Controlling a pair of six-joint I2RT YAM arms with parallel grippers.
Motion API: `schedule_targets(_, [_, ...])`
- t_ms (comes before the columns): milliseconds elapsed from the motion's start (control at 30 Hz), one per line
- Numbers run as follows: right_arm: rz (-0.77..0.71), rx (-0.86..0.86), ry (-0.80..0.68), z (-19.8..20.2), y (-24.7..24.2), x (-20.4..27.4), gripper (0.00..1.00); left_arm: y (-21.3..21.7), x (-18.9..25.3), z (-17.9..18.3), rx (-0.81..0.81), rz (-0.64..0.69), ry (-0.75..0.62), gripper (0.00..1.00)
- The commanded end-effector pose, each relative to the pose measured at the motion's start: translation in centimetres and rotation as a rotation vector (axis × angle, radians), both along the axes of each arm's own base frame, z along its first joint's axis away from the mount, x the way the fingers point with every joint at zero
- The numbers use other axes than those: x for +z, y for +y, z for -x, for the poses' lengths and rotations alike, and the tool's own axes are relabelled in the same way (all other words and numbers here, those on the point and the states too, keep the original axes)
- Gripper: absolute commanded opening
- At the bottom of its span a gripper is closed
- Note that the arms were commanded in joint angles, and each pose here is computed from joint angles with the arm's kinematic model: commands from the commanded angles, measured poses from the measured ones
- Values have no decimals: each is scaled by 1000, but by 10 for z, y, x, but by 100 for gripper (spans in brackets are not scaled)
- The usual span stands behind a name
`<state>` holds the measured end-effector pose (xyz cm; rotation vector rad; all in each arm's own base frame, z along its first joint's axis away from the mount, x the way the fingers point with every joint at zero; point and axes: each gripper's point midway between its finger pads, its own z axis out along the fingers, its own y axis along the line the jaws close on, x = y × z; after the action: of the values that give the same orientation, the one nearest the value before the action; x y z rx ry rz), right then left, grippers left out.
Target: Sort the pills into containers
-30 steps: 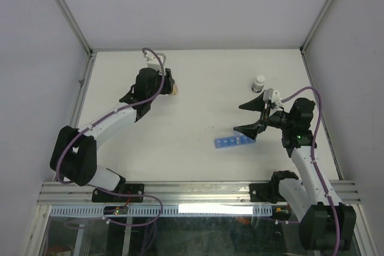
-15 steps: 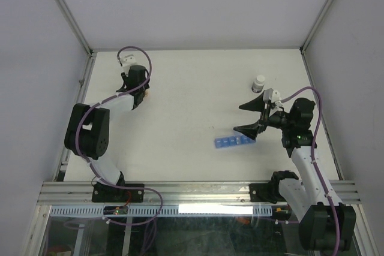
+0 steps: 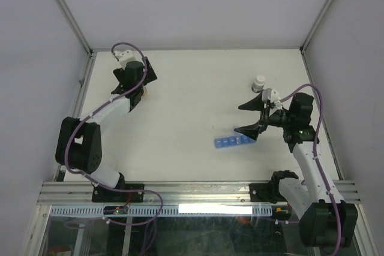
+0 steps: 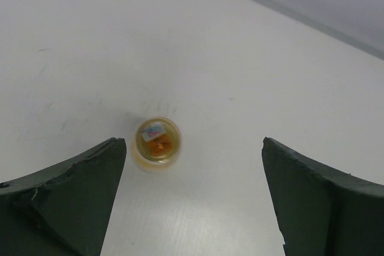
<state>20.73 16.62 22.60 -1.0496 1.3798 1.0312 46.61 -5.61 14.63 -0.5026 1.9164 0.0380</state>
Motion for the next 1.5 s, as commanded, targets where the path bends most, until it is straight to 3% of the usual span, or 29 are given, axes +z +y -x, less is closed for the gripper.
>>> schedule_targets(0, [44, 90, -101, 10, 0, 6, 99, -83, 83, 22, -356, 49, -204, 99])
schedule_targets(100, [78, 115, -123, 14, -1, -9, 99, -160, 108, 69, -722, 52, -321, 99])
schedule_targets(233, [148, 110, -112, 8, -6, -19, 99, -254, 100, 175, -1315, 34, -553, 99])
schedule_targets(333, [213, 111, -93, -1, -12, -19, 99, -290, 84, 238, -1602, -56, -703, 99])
schedule_targets(400, [235, 104, -36, -7, -14, -22, 99, -304, 69, 256, -1695, -108, -721, 99])
schedule_targets(600, [275, 29, 110, -23, -21, -37, 99, -329, 20, 254, -1736, -124, -620, 89])
schedule_targets(800, [328, -77, 150, -33, -31, -55, 99, -360, -12, 274, -1847, -195, -667, 90])
schedule_targets(1200, [368, -247, 272, -63, -46, -87, 99, -381, -66, 250, -1746, -298, -517, 91])
schedule_targets(1467, [354, -412, 347, -84, -57, -97, 99, -389, -81, 246, -1760, -285, -441, 81])
